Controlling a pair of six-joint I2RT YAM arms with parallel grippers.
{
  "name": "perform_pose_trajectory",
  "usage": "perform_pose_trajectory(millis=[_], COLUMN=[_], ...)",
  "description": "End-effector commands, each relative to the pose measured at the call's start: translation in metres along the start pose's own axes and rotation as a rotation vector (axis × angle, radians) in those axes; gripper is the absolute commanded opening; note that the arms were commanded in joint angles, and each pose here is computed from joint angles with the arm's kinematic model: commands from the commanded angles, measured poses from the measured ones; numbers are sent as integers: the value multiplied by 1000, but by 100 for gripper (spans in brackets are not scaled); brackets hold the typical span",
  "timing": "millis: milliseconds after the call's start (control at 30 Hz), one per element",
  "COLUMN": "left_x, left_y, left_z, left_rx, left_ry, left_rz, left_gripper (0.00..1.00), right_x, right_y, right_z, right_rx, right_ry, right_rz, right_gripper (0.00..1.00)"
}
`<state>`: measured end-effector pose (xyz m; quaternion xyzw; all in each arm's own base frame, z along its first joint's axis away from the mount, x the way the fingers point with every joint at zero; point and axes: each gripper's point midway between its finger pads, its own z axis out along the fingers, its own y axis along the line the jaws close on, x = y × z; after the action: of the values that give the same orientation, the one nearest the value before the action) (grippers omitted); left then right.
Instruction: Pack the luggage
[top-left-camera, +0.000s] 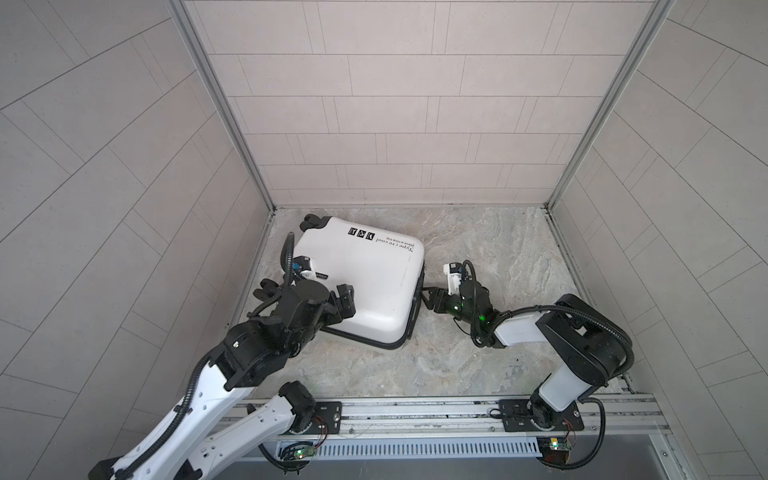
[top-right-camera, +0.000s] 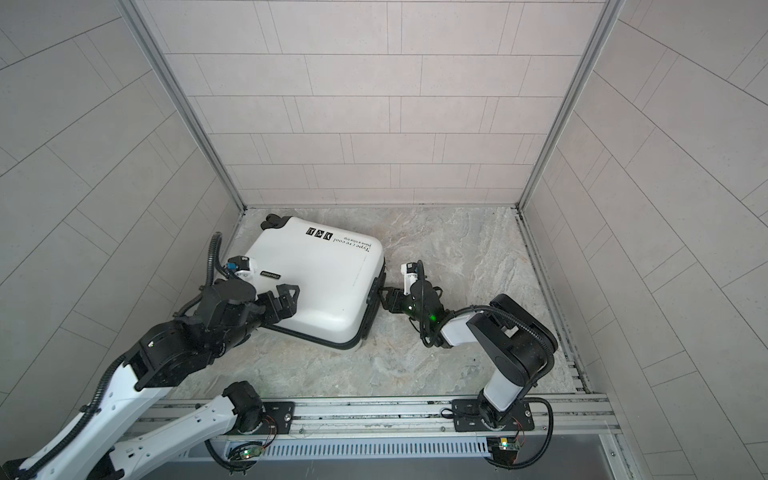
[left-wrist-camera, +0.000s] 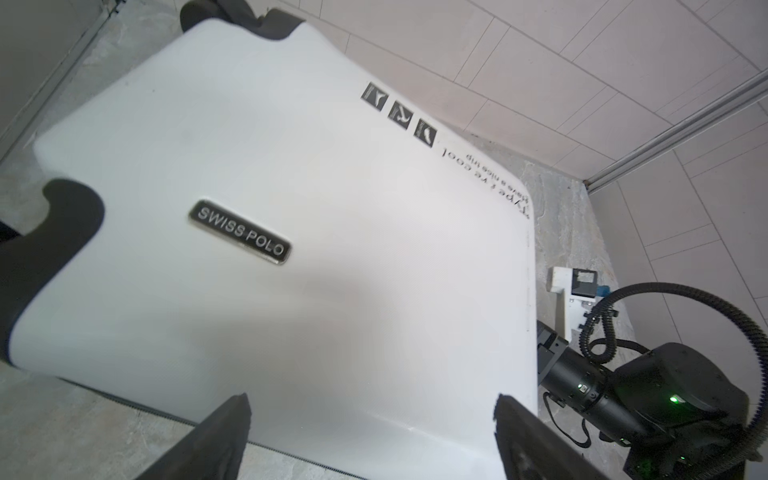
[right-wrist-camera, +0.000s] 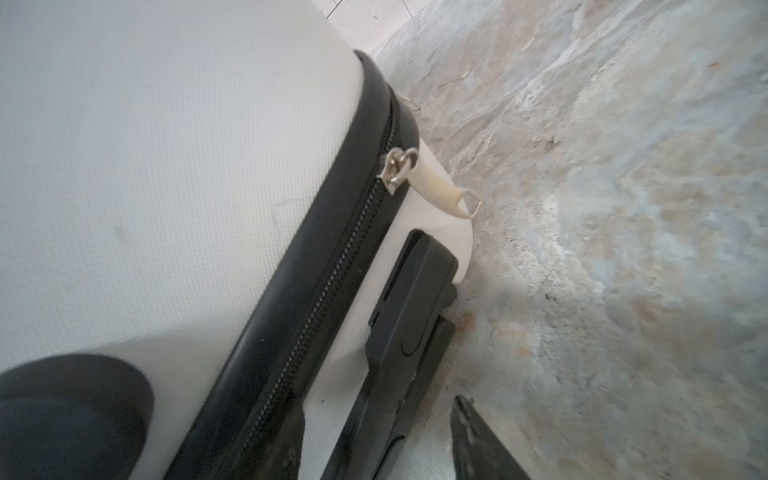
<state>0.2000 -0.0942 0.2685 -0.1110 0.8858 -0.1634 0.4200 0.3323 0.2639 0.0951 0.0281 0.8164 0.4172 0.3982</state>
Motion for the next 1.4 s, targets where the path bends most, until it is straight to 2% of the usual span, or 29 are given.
perform_pose_trajectory(millis=[0, 167, 400, 567, 867, 1033, 1233, 1367], left_x=[0, 8, 25, 28, 24, 23, 15, 7], left_y=[14, 24, 25, 25, -5, -27, -41, -42], left_z=[-1, 4, 34, 50, 82, 103, 114, 107], left_rx=[-31, -46, -47, -49, 15, 40, 56, 57], left_ry=[-49, -62, -68, -98, -125, -107, -120, -132], left_rz=[-69, -70, -54, -49, -8, 29, 75, 69], left_gripper=[97, 98, 98, 98, 98, 99, 99, 99], right_x=[-3, 10, 23, 28, 39, 51, 66, 55], right_y=[2, -15, -36, -42, -44, -28, -2, 1], right_z=[6, 17, 22, 11, -28, -42, -52, -62], right_rx=[-18, -9, 11, 13, 60, 67, 63, 103], right_ry=[-33, -31, -52, -77, -131, -136, -114, -119], right_rz=[56, 140, 226, 259, 241, 187, 92, 53], right_gripper=[56, 49, 15, 0, 0, 0, 0, 0])
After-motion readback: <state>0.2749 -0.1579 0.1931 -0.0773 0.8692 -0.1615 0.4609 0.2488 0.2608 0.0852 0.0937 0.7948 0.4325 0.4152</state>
